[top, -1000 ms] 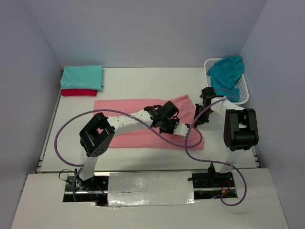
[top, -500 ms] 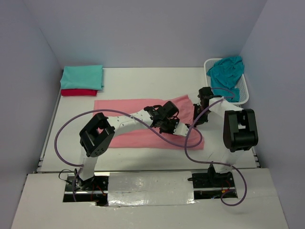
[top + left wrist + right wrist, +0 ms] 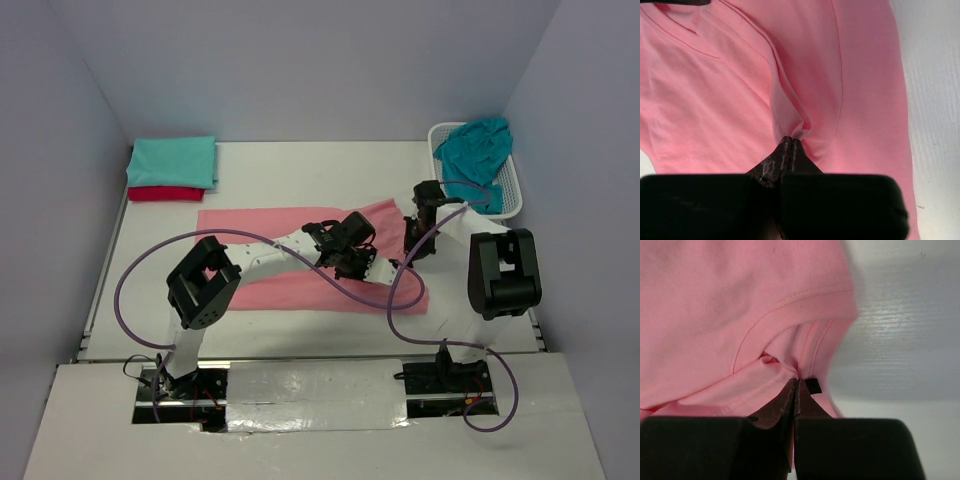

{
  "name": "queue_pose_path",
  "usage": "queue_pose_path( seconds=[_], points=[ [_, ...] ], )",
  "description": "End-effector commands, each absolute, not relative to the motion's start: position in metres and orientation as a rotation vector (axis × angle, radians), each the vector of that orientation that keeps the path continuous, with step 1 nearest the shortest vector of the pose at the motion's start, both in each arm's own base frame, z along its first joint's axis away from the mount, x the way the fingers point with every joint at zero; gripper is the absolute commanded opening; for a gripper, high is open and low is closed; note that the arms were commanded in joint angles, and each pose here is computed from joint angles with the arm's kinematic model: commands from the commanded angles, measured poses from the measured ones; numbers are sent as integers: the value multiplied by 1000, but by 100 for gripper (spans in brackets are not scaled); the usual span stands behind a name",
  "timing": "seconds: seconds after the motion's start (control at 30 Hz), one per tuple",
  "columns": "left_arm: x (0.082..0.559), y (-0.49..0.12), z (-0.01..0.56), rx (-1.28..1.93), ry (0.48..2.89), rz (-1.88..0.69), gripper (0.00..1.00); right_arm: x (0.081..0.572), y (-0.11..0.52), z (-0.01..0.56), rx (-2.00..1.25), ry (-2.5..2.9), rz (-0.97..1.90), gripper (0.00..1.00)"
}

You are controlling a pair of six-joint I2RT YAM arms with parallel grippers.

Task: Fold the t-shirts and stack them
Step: Fold the flattened tshirt in 1/3 of the way

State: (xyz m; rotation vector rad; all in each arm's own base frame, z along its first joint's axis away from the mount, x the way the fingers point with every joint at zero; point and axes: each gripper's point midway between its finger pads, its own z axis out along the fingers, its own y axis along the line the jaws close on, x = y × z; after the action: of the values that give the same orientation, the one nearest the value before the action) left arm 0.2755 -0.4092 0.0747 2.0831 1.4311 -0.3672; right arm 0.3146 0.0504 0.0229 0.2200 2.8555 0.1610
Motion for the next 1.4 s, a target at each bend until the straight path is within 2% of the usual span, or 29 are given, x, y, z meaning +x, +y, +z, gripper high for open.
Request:
queue_pose_path(
  seconds=[0.0, 0.1, 0.23, 0.33, 0.53, 0.93, 0.97, 1.07, 1.1, 1.13, 1.17, 1.23, 1.3, 1.37],
  points=[
    [274, -411, 82, 2063, 1419, -391, 0, 327, 51, 42, 190, 2803, 126, 0],
    [274, -408, 86, 2061, 1424, -404, 0, 322, 50, 54, 216, 2788, 103, 0],
    [270, -401, 96, 2083, 1418, -456, 0, 289, 53, 65, 291, 2814, 120, 0],
    [265, -395, 93, 2120, 1396, -475, 0, 247, 56, 55, 350, 2852, 168, 0],
    [246, -393, 87, 2192, 1347, -581, 0, 209, 71, 34, 460, 2898, 301, 0],
    [225, -376, 69, 2375, 1179, -621, 0, 213, 53, 17, 485, 2925, 156, 0],
    [223, -373, 67, 2396, 1174, -625, 3, 214, 52, 16, 483, 2927, 156, 0],
    [225, -369, 66, 2417, 1166, -598, 16, 215, 56, 15, 466, 2934, 194, 14],
    [226, -368, 66, 2422, 1169, -591, 22, 216, 57, 15, 465, 2935, 207, 24],
    [226, -368, 68, 2422, 1172, -587, 29, 219, 61, 19, 453, 2925, 236, 31],
    [226, -368, 71, 2419, 1177, -586, 33, 220, 61, 21, 450, 2918, 243, 38],
    [229, -369, 78, 2397, 1209, -580, 41, 228, 62, 35, 442, 2881, 252, 46],
    [233, -371, 91, 2356, 1259, -566, 46, 238, 61, 55, 431, 2830, 272, 58],
    [244, -373, 108, 2316, 1286, -518, 47, 247, 61, 74, 425, 2786, 303, 63]
  ],
)
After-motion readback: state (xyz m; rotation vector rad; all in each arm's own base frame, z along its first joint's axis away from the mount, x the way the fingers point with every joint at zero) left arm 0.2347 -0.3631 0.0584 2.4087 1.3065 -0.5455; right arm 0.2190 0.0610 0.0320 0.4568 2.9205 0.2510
